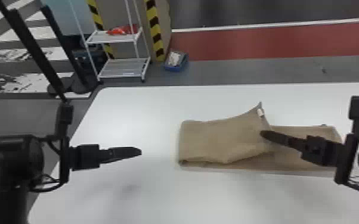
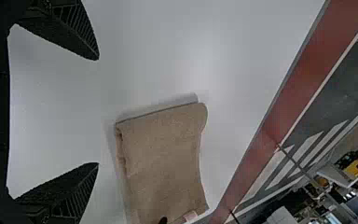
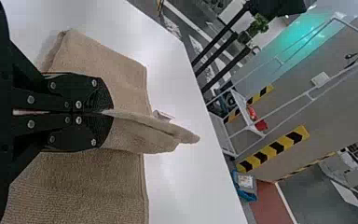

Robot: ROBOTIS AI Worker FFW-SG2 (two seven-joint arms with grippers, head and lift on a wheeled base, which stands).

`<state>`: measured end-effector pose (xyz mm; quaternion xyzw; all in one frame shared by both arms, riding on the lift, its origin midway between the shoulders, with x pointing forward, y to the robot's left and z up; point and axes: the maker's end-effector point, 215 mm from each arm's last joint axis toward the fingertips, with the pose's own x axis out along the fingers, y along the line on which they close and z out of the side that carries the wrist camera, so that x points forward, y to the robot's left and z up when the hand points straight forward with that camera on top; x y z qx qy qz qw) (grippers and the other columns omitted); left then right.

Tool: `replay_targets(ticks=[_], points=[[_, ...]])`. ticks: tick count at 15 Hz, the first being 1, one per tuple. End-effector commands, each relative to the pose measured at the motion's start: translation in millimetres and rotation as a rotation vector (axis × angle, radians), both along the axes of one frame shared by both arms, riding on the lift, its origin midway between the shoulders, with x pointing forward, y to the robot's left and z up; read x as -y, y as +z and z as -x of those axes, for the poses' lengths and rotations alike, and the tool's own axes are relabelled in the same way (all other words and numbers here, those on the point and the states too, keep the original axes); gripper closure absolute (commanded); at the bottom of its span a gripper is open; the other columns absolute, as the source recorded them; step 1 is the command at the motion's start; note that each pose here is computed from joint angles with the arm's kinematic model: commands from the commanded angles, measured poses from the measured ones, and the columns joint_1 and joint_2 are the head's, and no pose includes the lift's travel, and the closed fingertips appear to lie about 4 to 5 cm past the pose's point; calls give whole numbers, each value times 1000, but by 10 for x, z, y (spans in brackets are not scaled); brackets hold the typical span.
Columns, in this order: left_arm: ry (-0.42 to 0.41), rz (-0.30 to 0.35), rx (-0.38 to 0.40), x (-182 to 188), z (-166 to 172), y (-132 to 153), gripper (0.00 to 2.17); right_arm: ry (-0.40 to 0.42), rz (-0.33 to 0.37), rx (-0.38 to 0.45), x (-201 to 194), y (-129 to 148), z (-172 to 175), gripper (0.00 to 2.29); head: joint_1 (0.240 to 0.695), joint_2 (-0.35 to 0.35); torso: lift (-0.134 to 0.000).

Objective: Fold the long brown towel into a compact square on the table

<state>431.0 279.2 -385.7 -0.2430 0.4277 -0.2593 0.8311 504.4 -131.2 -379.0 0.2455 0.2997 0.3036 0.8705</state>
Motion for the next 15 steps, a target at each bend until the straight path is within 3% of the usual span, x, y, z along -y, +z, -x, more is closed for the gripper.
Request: replay_targets(ticks=[1,4,7,9,12,15], points=[[2,2,-12,-14,38,-26,76,-34,-11,5,164,-53,107,1325,695,176,-124],[-6,4,-16,41,57,-48,76,-73,-14,-19,328,-195,-58,1328,695,151,-124],[-5,3,-16,51,50,-52,80,-68,-48,-16,331,-67,-27,1325,695,133,-124],[-2,1,-15,20,55,-48,80,-104,-80,3,565,56,137,1328,695,129,-124],[-3,7,-23,42,113,-88,80,-148,-76,-19,768,-187,26,1328,695,111,-124],[-5,13,-23,77,112,-90,80,-134,-90,-23,693,-174,-27,1328,695,83,-124]])
